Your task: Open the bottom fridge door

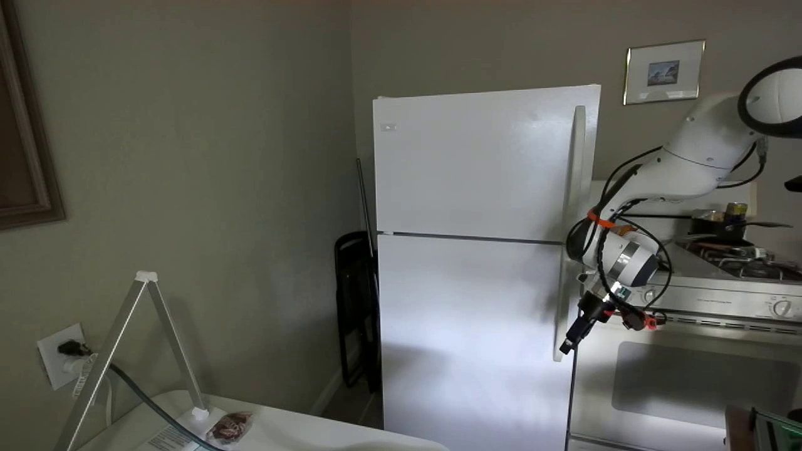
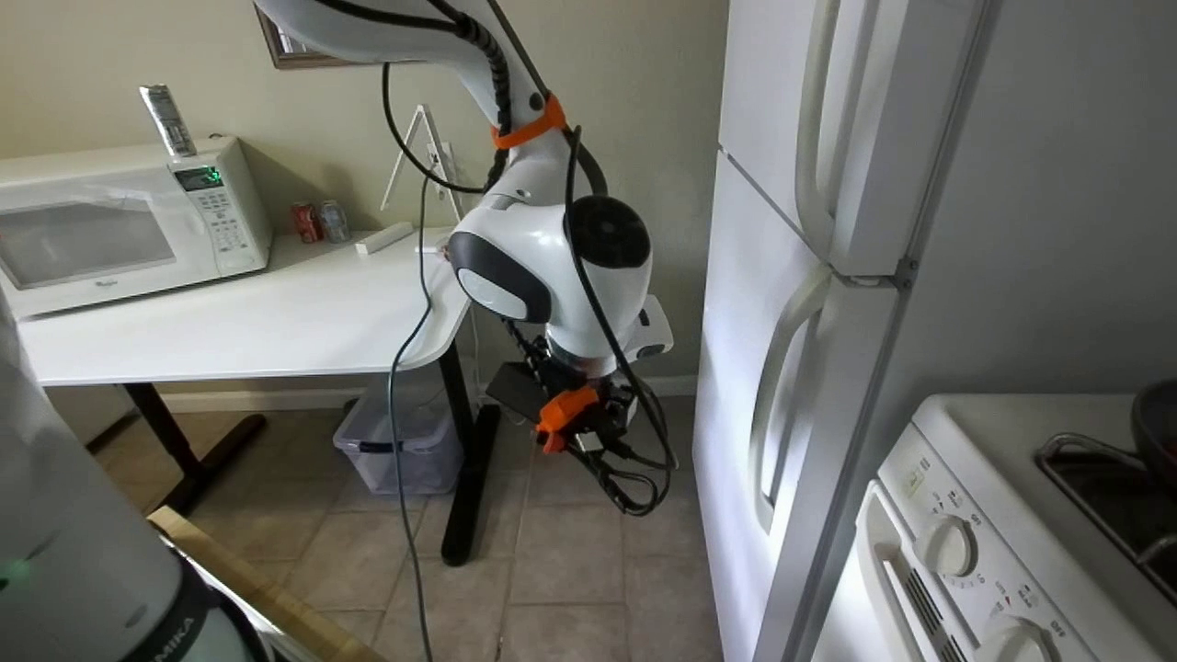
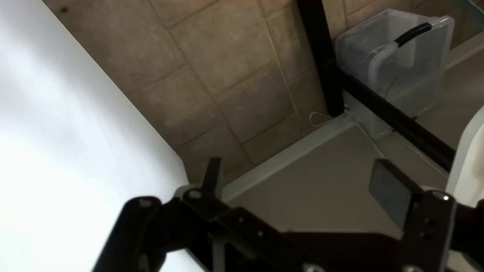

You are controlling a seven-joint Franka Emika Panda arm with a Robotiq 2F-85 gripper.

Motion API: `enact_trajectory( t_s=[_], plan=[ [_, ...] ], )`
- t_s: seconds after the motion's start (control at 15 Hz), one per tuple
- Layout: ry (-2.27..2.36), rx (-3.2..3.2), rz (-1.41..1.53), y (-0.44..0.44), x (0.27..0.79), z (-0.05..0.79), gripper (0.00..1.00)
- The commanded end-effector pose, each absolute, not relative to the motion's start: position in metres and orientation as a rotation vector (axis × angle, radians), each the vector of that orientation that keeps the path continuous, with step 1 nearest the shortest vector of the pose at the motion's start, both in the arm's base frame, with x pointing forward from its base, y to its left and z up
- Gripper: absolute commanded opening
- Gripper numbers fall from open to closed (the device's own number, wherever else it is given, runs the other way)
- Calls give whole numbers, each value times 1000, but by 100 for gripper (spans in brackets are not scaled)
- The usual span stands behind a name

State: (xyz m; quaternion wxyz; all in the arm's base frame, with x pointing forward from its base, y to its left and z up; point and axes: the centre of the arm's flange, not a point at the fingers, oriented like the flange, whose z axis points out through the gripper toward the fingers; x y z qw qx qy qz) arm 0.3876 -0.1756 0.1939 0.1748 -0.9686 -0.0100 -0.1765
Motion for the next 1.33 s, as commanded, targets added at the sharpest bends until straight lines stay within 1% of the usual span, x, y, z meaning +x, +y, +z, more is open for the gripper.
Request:
enact_trajectory(
  t_s=[0.0, 0.2, 0.67, 0.93, 1.27],
  plan=[
    [144, -2811, -450, -179, 369, 211, 100],
    [227, -2842, -507, -211, 362, 216, 100],
    [289, -2896, -833, -275, 364, 252, 100],
    [345, -2921, -984, -292, 373, 269, 100],
    [459, -2929, -1160, -290, 392, 274, 100]
  ],
)
